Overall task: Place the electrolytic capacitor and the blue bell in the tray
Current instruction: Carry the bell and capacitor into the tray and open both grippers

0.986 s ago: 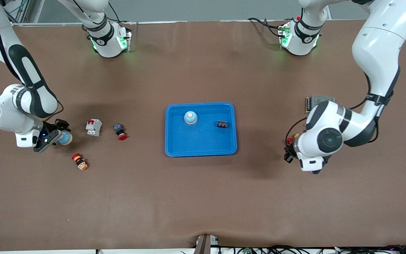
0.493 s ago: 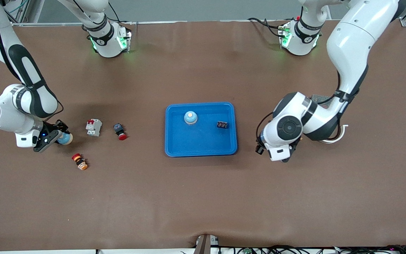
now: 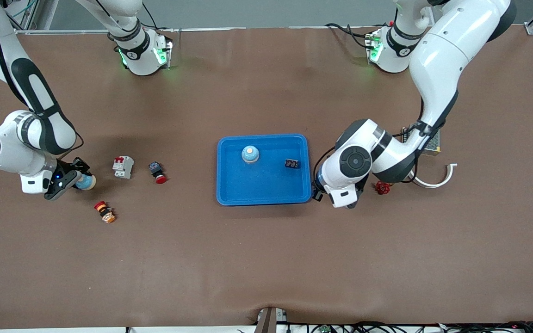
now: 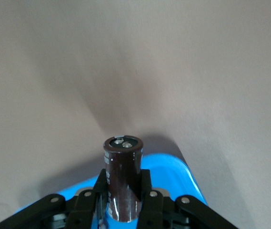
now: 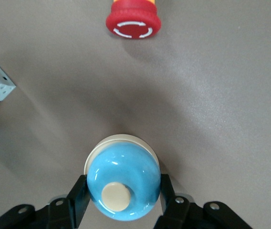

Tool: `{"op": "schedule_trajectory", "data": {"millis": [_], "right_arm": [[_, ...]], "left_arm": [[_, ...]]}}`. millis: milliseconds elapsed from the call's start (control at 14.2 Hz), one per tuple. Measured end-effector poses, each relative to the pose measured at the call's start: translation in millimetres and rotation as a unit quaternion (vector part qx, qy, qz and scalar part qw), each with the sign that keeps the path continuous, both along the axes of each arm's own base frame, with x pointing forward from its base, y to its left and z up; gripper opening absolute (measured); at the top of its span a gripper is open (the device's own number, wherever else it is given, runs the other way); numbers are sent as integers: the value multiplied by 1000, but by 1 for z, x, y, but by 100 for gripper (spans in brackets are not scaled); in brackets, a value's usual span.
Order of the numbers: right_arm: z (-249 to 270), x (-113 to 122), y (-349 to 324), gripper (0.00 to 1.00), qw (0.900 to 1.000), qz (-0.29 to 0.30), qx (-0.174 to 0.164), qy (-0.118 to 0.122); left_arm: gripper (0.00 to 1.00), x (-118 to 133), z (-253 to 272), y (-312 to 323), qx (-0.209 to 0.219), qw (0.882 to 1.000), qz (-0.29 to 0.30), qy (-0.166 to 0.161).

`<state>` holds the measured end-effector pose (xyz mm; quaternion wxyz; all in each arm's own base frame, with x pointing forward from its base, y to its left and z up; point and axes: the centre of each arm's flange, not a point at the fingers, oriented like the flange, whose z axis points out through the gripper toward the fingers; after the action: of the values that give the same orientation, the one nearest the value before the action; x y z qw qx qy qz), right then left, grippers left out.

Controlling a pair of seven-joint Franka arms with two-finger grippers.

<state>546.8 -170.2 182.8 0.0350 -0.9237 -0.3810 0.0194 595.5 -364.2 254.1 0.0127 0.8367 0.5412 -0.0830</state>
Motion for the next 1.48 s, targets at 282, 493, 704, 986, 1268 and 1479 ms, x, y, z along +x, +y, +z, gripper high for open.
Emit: {"op": "schedule_trajectory", "data": {"millis": [282, 493, 704, 986, 1268, 1479], "right_arm": [[24, 24, 9, 63, 1000, 11, 2, -2], [76, 59, 31, 63, 1000, 11, 7, 26], [144, 95, 66, 63, 1000, 2, 1, 26], [207, 116, 136, 63, 998, -38, -9, 46], [214, 115, 214, 63, 988, -140, -7, 63], [213, 111, 261, 63, 973, -218, 14, 79]], "left_arm": [[30, -9, -6, -32, -20, 999, 40, -11], [30, -15, -14, -49, -34, 997, 68, -14], [30, -20, -24, -60, -44, 995, 84, -16], [30, -25, -48, -66, -30, 996, 82, -23], [30, -28, -61, -67, -21, 996, 80, -23], [30, -28, -63, -66, -20, 996, 80, -22]]}}
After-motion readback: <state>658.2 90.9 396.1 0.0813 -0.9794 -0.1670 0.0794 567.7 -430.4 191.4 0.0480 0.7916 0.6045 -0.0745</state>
